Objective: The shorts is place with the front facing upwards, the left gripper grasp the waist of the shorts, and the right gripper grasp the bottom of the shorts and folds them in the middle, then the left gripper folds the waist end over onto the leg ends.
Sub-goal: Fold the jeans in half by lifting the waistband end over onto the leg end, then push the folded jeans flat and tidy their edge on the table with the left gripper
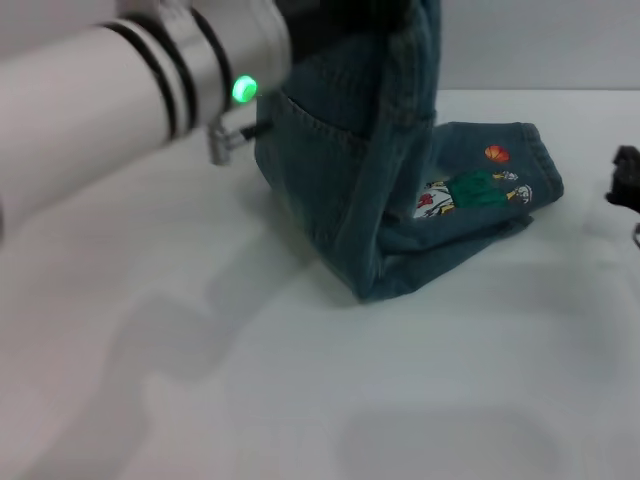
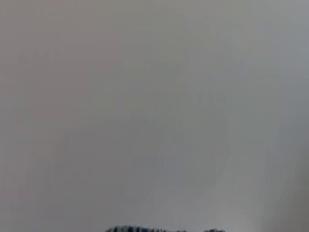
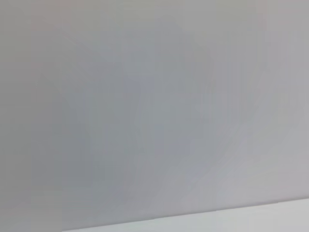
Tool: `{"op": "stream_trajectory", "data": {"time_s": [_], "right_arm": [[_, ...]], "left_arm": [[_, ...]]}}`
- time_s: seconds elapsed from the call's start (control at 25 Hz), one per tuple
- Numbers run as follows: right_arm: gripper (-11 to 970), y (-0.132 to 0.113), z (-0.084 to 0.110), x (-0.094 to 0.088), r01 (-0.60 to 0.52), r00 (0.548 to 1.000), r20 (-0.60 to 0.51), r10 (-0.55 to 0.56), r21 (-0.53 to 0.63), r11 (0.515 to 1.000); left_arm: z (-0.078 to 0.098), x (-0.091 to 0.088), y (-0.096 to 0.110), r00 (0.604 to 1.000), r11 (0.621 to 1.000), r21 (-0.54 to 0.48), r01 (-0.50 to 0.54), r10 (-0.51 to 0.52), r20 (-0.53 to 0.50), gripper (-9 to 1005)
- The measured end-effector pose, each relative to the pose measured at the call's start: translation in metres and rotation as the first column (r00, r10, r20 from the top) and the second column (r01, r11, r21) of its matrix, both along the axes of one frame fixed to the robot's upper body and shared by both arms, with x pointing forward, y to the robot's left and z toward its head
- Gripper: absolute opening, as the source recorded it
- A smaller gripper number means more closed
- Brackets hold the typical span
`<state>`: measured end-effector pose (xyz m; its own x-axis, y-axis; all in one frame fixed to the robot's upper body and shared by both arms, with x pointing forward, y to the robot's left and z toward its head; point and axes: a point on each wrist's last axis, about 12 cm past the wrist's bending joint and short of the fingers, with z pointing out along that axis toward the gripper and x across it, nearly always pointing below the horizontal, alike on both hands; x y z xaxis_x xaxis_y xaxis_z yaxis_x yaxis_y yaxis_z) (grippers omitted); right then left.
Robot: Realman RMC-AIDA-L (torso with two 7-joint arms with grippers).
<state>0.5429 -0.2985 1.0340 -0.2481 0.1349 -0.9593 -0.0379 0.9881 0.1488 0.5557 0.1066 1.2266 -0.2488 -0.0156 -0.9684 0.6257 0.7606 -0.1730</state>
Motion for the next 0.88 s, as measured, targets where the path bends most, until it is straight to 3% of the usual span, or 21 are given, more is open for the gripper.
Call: {"op": "stream_trajectory", "data": {"time_s": [0.08,0.2,0.36,0.64,0.88], "right_arm": [[-1,-0.001,0.0,-0.002,0.004,1.0,0.001,-0.004,0.002,1.0],[-1,0.0,-0.002,-0.008,0.005,1.0,-0.004,-0.005,0.007,1.0],[-1,0.007,-0.005,-0.012,-0.019,1.0,-0.016,0.019,0.007,1.0],[-1,0.015,-0.004,-0.014,-0.049,0.999,-0.021,0.05,0.008,0.999],[-2,0.013,0.001,-0.025,-0.04,0.999,-0.014,0.04,-0.014,0.999]], "left_arm": [[-0.005,0.0,-0.006,1.0,1.0,-0.004,0.011,-0.011,0.006,230],[-0.027,0.001,-0.035,0.997,0.997,0.014,0.077,-0.077,0.006,235],[-0.04,0.004,-0.057,0.992,0.991,0.027,0.128,-0.128,0.004,241],[-0.039,0.007,-0.058,0.992,0.993,0.01,0.121,-0.121,0.029,253],[-0.043,0.0,-0.042,0.997,0.997,-0.01,0.081,-0.081,0.017,552]]}}
